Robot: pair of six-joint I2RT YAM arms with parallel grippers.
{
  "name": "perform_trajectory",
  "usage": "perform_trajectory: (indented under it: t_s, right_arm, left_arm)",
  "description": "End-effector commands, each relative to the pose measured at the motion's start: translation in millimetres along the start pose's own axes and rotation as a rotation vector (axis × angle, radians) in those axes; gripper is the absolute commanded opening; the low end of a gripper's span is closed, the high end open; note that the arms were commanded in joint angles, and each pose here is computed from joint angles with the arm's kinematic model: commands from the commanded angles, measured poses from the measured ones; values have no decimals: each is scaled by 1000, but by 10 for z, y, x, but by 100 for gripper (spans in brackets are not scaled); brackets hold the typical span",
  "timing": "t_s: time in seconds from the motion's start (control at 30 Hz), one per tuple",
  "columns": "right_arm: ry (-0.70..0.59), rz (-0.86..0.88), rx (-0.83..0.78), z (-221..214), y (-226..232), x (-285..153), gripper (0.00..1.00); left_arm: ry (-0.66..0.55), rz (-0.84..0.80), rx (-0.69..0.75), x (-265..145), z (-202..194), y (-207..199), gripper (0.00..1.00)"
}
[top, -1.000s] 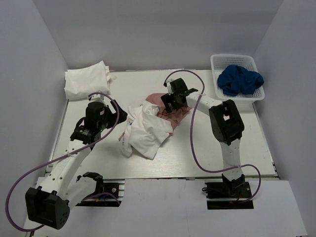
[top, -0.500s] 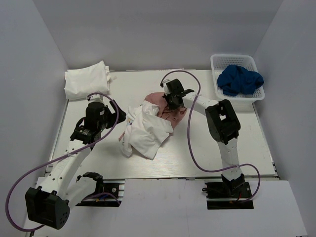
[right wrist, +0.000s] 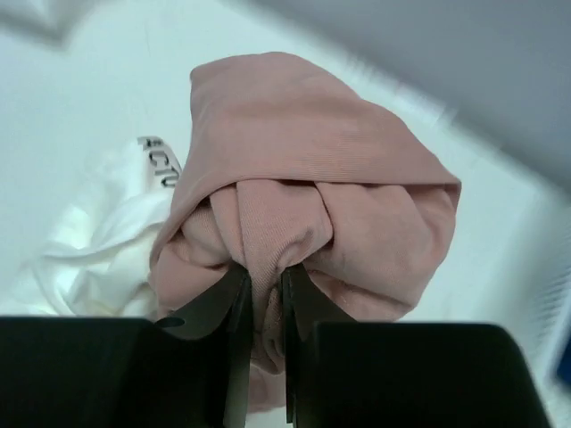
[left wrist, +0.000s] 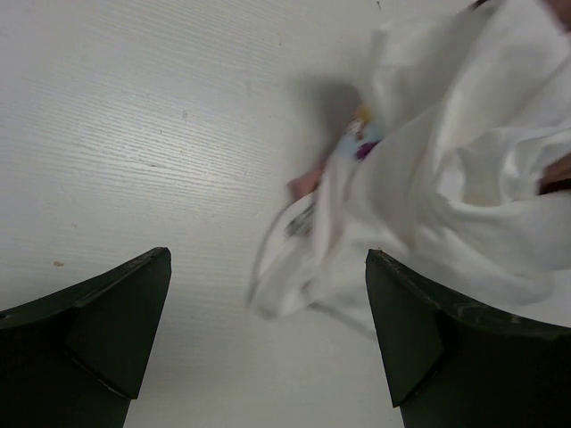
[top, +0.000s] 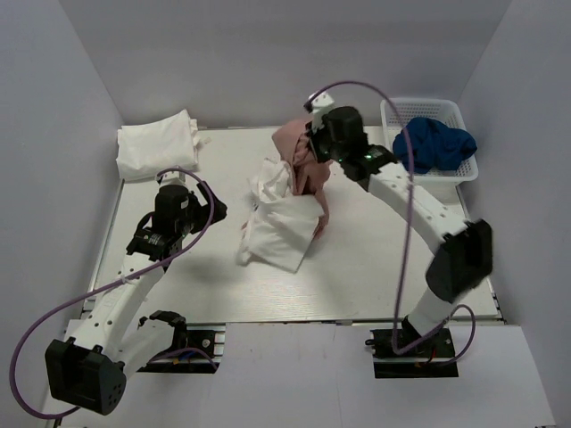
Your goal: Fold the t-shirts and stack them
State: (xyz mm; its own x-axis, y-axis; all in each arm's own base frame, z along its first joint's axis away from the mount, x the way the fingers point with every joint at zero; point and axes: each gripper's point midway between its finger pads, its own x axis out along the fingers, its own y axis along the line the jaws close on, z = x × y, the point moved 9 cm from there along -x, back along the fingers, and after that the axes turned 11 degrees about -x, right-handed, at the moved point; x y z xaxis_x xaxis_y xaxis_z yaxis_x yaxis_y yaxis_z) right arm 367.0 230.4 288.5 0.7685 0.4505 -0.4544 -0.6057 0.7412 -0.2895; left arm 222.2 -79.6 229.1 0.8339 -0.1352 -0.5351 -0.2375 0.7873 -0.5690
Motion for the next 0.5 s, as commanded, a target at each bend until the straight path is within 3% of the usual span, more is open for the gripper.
perform_trajectory:
  t_s: [0.0,0.1,0.27,0.47]
  right_arm:
    - [-378,-217,-8,781,-435,-663,0]
    - [-496,-351,-4,1128,-670,-1045,0]
    - [-634,-424,-70,1649,-939,-1432,0]
    - [-683,-666,-79,1969,-1311,-1636,0]
  left_arm:
    - [-37,-4,-6,-67,59,-37,100]
    - [-37,-4,-15,-67,58,-40,100]
    - [-52,-5,-17,-93,106,-73,100]
    - [-59,16,-25,-92,106,-52,100]
